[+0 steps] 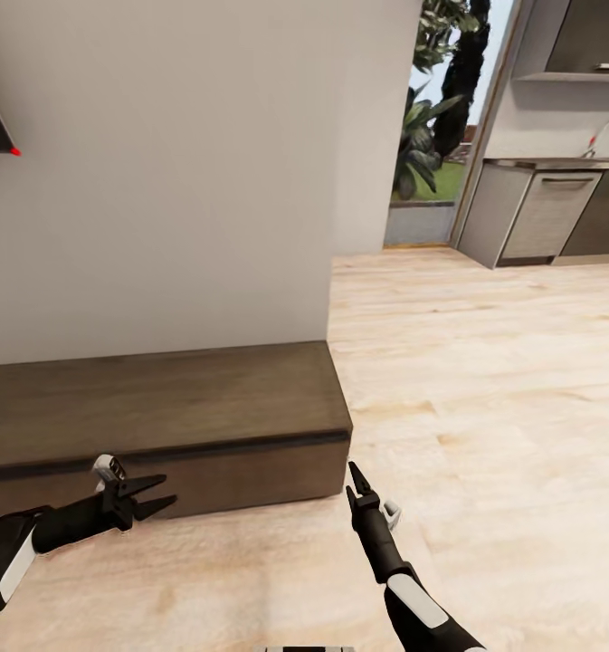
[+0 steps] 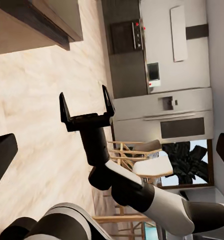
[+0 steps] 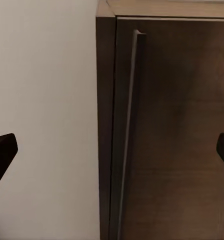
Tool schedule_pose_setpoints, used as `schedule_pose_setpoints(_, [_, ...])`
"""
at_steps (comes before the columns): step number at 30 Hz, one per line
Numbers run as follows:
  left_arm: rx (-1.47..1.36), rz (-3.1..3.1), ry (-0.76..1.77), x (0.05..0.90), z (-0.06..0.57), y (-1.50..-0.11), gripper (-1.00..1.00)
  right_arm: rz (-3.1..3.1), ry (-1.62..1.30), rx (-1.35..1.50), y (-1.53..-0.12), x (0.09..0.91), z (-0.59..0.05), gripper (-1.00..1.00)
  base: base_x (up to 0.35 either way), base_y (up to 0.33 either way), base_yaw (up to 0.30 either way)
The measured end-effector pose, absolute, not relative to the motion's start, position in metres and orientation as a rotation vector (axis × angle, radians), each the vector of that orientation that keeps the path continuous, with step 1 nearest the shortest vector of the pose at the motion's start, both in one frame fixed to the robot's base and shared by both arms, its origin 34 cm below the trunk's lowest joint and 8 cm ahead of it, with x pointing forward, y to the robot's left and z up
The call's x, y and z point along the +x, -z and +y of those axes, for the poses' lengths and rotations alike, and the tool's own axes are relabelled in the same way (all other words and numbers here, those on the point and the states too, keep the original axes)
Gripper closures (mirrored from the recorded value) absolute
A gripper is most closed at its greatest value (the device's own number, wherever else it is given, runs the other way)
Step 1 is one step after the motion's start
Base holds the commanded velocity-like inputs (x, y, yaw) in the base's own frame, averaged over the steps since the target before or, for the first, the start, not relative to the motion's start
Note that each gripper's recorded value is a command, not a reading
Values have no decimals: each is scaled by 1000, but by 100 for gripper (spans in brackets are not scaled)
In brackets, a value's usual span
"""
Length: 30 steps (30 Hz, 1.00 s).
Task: Place each of the two pumpkins and all three candles from the living room inside a cabinet in the living room (use any cabinet), then make sure every cabinet is closed, and position the cauldron so it is next to a table in the living room.
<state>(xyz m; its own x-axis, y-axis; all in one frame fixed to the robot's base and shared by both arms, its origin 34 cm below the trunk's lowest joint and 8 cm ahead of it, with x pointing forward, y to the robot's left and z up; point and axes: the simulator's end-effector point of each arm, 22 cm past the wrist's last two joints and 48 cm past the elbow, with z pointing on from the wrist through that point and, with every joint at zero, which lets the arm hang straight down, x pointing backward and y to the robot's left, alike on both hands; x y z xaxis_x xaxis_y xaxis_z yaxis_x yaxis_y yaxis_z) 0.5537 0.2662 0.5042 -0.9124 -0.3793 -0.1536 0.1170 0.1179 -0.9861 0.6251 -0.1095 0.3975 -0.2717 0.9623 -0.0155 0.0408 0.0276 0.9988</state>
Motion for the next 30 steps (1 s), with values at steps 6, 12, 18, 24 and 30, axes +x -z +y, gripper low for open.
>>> schedule_pose_setpoints(6, [-256, 2033, 1852, 554, 266, -505, -100, 1455, -1370, 1084, -397, 625, -110, -100, 215, 162, 0])
schedule_pose_setpoints(12, [-256, 2032, 1852, 554, 266, -505, -100, 1455, -1370, 1084, -397, 625, -110, -100, 180, 56, 0])
schedule_pose_setpoints(18, [-258, 2031, 1853, 554, 266, -504, -100, 1455, -1369, 1084, -397, 625, -110, -100, 87, 26, 0])
schedule_pose_setpoints(24, [-264, 2032, 1854, 553, 267, -503, -100, 1455, -1369, 1084, -397, 625, -110, -100, 7, 2, 0])
schedule_pose_setpoints(30, [-265, 2032, 1855, 552, 267, -503, -100, 1455, -1369, 1084, -397, 625, -110, -100, 0, 0, 0])
